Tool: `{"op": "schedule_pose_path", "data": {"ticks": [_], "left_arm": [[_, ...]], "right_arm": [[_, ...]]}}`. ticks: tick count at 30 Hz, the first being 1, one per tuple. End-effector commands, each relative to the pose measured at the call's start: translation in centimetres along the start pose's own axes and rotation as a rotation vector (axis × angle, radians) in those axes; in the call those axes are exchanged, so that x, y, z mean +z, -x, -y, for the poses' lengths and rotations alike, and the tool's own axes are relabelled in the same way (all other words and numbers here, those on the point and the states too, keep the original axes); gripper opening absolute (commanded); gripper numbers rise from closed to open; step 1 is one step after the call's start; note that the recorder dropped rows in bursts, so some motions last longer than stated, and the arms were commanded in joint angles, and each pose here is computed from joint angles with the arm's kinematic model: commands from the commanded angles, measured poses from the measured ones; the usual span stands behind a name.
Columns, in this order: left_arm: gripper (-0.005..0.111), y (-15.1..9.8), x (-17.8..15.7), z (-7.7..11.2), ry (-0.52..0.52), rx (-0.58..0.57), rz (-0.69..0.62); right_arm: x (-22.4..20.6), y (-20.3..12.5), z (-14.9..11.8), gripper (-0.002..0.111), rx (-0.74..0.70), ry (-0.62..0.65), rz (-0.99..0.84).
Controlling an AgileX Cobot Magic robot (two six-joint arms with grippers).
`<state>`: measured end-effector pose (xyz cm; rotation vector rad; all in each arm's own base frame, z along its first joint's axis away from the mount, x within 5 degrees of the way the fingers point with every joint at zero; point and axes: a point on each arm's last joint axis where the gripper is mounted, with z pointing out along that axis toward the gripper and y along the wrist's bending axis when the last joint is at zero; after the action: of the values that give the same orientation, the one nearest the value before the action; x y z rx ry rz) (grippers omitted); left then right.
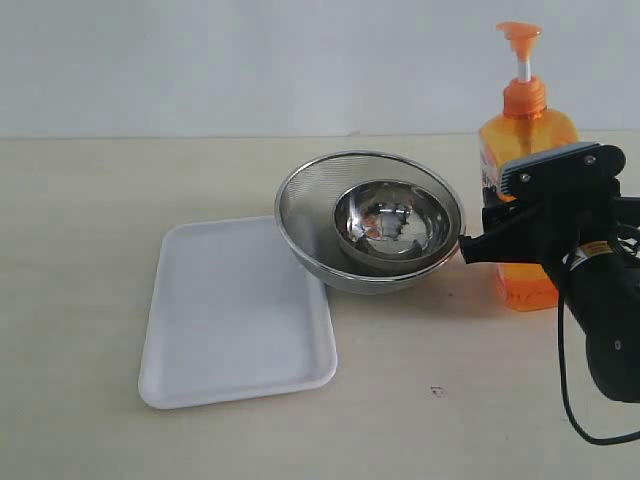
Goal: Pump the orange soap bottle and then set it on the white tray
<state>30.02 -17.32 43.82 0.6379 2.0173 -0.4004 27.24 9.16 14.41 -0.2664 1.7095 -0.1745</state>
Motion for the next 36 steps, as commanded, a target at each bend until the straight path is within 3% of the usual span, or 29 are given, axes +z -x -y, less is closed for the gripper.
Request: {"op": "schedule_pose_path", "data": {"ticks": [1, 5, 11, 16, 25, 36], "left_arm": [[0.005, 1.2, -0.9, 0.8, -0.057, 0.021, -0.039], [0.005, 1.2, 0.3, 1.9, -0.197, 0.03, -0.067], [0.005, -0.8, 6.1, 2.2, -0.31, 0.134, -0.138], [0.005, -0.2, 7.4, 3.1, -0.426, 0.071, -0.023], [0.005, -0.2, 7.6, 3.2, -0.44, 0.058, -0.014], [0.005, -1.5, 12.1, 3.1, -0.485, 0.058, 0.042]], "right_arm": [[0.1, 1.6, 0.2, 0.0, -0.022, -0.021, 0.128], [0.0, 1.9, -0.4, 0.0, -0.185, 0.033, 0.161], [0.0, 1.9, -0.5, 0.0, -0.206, 0.04, 0.165], [0.0, 1.9, -0.5, 0.0, -0.206, 0.04, 0.165], [0.0, 1.9, -0.4, 0.0, -0.192, 0.031, 0.16], [0.1, 1.9, -0.3, 0.0, -0.19, 0.027, 0.158]]}}
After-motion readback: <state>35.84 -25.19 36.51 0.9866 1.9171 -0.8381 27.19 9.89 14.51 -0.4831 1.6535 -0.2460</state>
